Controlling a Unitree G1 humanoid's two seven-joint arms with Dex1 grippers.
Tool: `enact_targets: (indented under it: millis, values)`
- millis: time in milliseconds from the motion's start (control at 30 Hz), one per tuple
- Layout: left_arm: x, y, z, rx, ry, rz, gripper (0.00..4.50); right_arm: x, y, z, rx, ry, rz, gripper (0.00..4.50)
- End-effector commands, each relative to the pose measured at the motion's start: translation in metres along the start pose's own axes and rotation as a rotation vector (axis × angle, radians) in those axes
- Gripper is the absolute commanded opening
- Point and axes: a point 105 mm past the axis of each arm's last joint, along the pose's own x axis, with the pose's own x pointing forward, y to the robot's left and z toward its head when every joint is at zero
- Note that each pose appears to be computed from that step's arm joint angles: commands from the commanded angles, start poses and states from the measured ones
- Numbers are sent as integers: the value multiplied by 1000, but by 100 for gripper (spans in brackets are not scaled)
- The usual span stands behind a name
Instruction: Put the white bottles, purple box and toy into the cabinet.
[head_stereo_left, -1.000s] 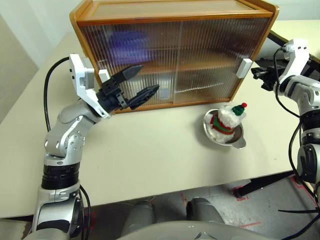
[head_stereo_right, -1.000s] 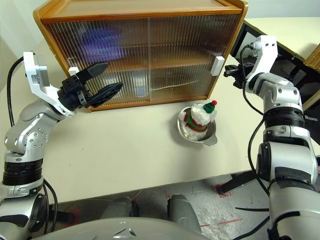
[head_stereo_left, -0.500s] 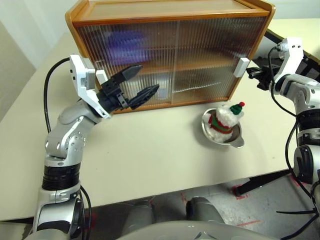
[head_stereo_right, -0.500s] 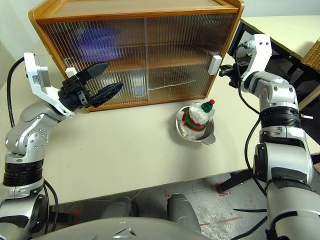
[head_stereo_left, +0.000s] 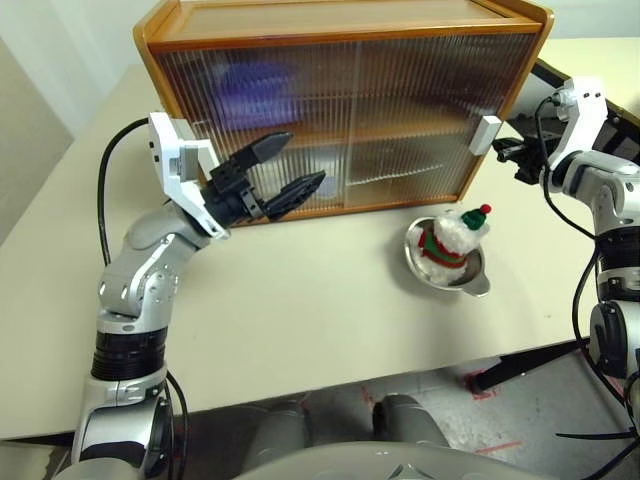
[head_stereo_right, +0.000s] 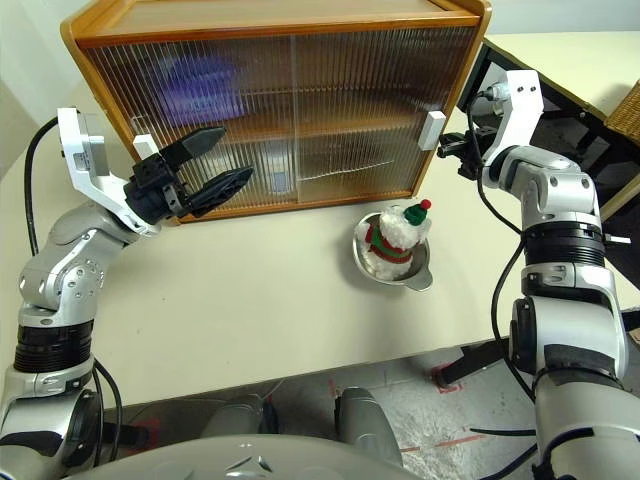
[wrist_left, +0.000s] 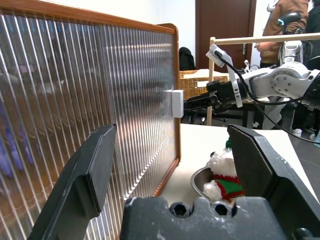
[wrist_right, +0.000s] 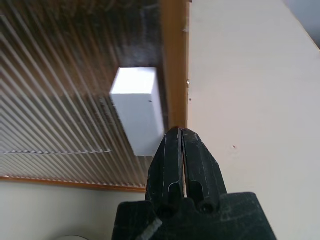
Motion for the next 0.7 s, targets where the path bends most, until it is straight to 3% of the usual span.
enact_targets:
  millis: [33,267,700]
  values:
    - [3,-2,1,13,0,-13,450,-3,-1,-2,17,0,-3,4]
    - [3,-1,0,13,1,-12,450,-1,13,7,15,-14,39,4]
    - [3,-1,0,10,-2,-10,450,3,76,23,17,-41,208,4]
